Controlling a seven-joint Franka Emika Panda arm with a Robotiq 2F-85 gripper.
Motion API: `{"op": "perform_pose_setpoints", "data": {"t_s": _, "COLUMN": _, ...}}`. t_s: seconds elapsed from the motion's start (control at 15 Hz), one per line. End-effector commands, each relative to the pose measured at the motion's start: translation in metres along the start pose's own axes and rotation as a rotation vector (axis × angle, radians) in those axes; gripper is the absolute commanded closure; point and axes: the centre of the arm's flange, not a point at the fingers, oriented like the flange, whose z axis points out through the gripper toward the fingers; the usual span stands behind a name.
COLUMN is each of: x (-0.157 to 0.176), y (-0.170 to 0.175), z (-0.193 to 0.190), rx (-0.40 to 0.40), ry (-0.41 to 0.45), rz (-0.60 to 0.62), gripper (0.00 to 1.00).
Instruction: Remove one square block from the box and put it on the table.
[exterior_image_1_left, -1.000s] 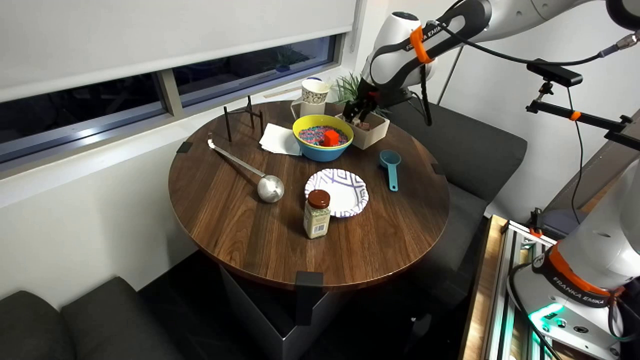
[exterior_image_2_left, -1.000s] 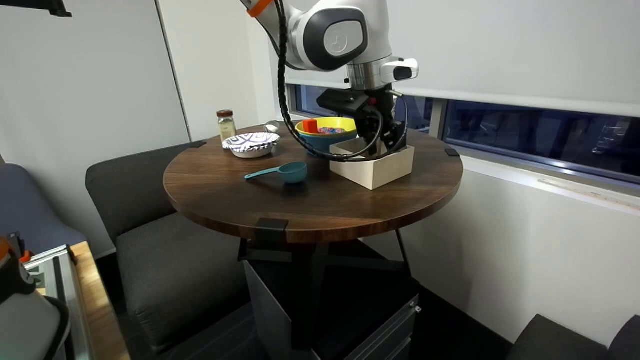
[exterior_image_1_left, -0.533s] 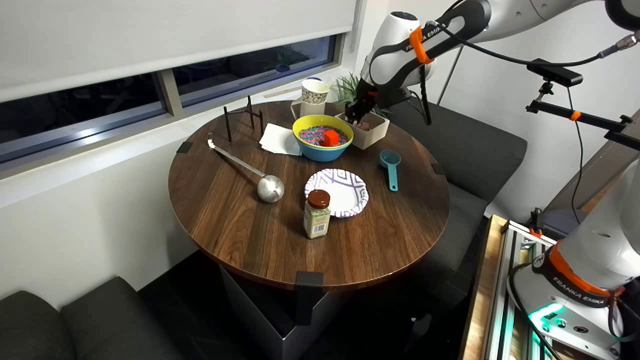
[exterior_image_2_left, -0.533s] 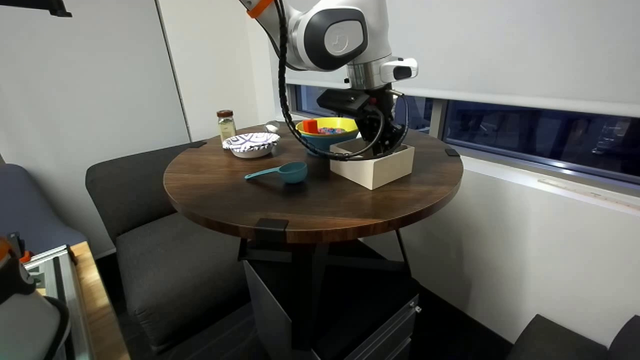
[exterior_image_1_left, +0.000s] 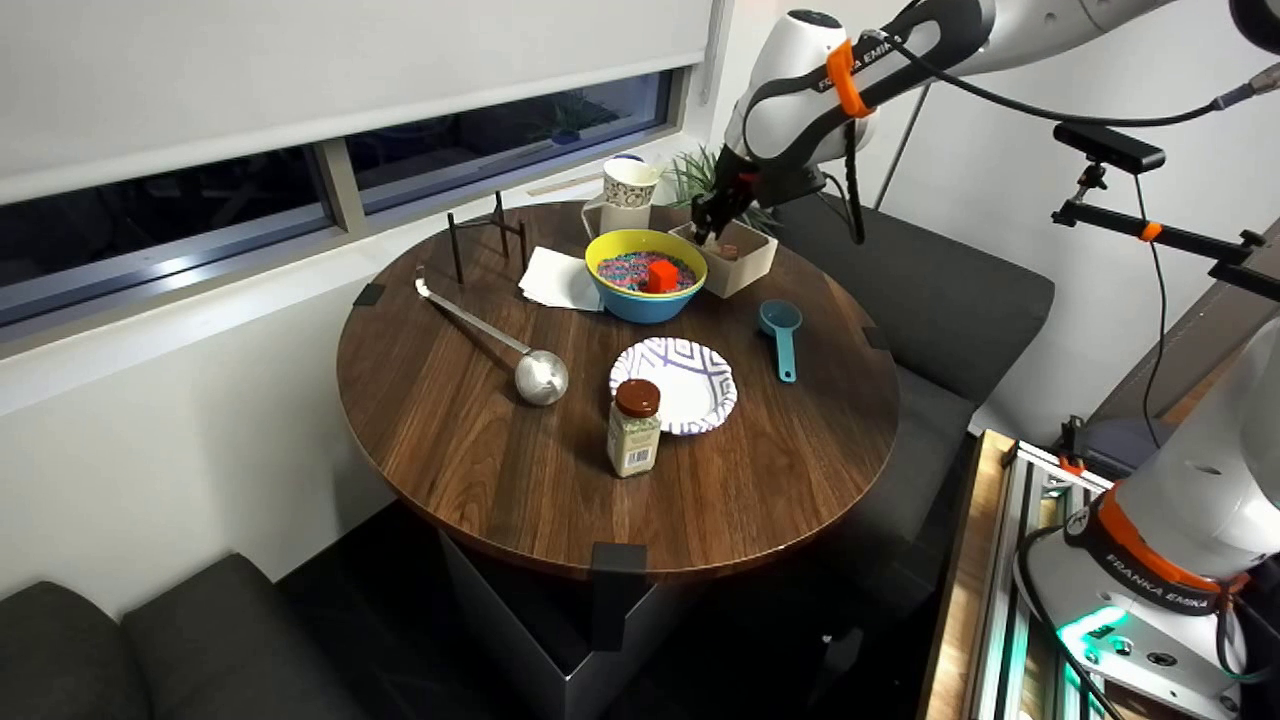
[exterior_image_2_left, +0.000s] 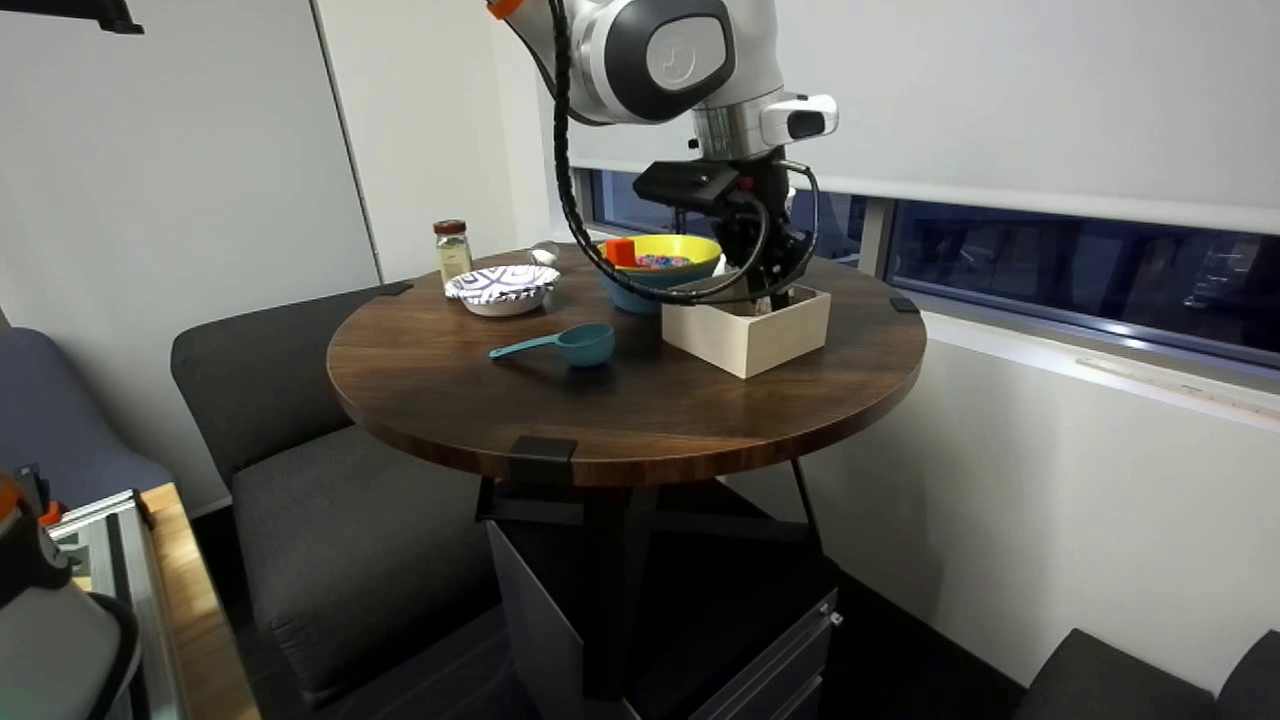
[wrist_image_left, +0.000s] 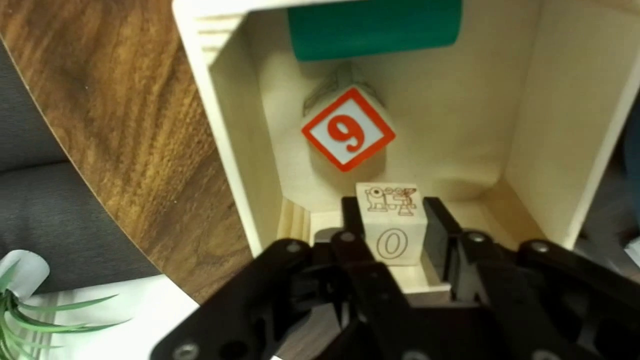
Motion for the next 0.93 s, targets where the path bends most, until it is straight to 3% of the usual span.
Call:
{"op": "perform_pose_setpoints", "data": {"t_s": 0.0, "x": -0.02, "y": -0.002, "z": -0.038, "rx": 0.017, "ry": -0.026, "rz": 0.01, "gripper": 0.91}}
{"op": "perform_pose_setpoints", "data": {"t_s": 0.2, "x": -0.039, "y": -0.007, "z": -0.067, "rx": 0.028, "ry": -0.018, "rz": 0.01, "gripper": 0.91}}
{"op": "perform_pose_setpoints", "data": {"t_s": 0.53, "x": -0.094, "y": -0.022, "z": -0.102, "rx": 0.04, "ry": -0.121, "rz": 0.005, "gripper": 0.91}}
{"op": "perform_pose_setpoints", "data": {"t_s": 0.87, "x": -0.148, "y": -0.057, "z": -0.128, "rx": 0.132, "ry": -0.168, "rz": -0.078, "gripper": 0.91}}
